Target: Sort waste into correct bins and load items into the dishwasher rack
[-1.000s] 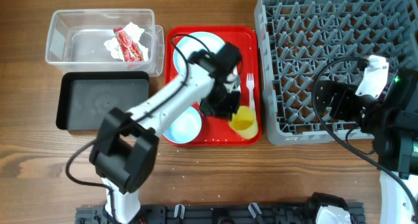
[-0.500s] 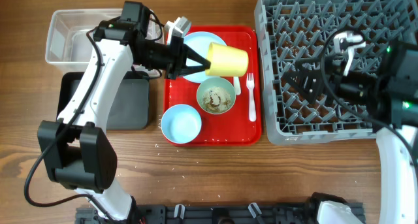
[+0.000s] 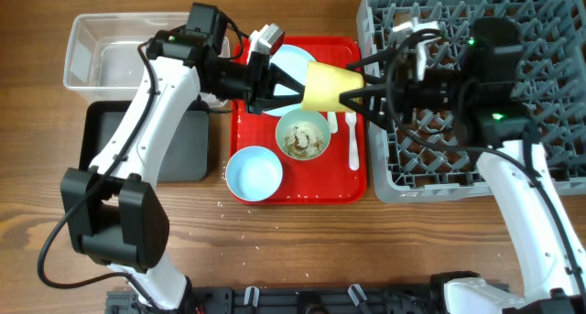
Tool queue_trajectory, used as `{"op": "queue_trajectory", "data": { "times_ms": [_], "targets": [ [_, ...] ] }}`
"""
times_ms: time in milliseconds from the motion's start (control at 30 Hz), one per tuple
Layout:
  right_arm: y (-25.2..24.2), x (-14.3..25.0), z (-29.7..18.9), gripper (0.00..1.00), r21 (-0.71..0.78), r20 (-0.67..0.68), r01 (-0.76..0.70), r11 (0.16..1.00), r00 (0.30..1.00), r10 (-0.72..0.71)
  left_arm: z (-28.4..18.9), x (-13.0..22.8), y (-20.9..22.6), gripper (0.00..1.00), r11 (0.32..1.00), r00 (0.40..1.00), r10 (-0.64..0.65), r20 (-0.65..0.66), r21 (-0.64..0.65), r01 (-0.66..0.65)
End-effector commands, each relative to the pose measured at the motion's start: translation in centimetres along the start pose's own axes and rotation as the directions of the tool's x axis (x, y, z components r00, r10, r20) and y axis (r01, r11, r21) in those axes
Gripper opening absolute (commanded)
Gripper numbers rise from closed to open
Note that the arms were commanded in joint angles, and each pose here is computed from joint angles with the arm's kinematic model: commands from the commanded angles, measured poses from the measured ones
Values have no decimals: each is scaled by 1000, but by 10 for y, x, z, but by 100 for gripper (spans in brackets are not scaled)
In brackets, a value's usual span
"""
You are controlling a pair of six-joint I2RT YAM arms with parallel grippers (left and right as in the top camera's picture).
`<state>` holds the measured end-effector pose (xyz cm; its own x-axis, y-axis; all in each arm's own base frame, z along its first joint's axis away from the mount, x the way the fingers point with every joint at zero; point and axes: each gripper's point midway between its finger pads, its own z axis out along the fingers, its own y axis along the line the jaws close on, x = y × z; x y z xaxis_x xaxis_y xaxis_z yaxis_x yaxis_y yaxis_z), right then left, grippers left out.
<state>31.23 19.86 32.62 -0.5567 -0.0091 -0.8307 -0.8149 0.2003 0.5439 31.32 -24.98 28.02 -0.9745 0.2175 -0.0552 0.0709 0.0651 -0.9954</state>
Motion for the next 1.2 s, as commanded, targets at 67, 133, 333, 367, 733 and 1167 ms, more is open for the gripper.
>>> {"op": "queue_trajectory", "data": {
  "times_ms": [67, 133, 333, 367, 733, 1167],
  "targets": [
    [-6, 6, 18, 77, -2, -26, -52, 999, 998, 52, 0, 3, -17, 4, 997, 998, 57, -5, 47, -56],
    [-5, 5, 18, 70, -3, -25, -49, 999, 999, 49, 0, 3, -17, 4, 997, 998, 57, -5, 47, -56],
    [-6, -3, 13, 56, 6, 1, -21, 1000, 1000, 21, 0, 3, -15, 19, 998, 998, 57, -4, 35, -56],
    [-8, -5, 8, 54, 18, 10, -22, 1000, 1000, 22, 0, 2, -13, 30, 998, 998, 57, -3, 24, -56],
    [-57, 27, -129, 54, 732, 248, -364, 577, 930, 272, -74, -43, 126, 53, 578, 975, 190, 111, -816, -20],
    [-97, 171, -158, 58, 964, 139, -260, 48, 653, 745, -111, -56, 143, 56, 361, 959, 254, 124, -932, 25]
  ]
}}
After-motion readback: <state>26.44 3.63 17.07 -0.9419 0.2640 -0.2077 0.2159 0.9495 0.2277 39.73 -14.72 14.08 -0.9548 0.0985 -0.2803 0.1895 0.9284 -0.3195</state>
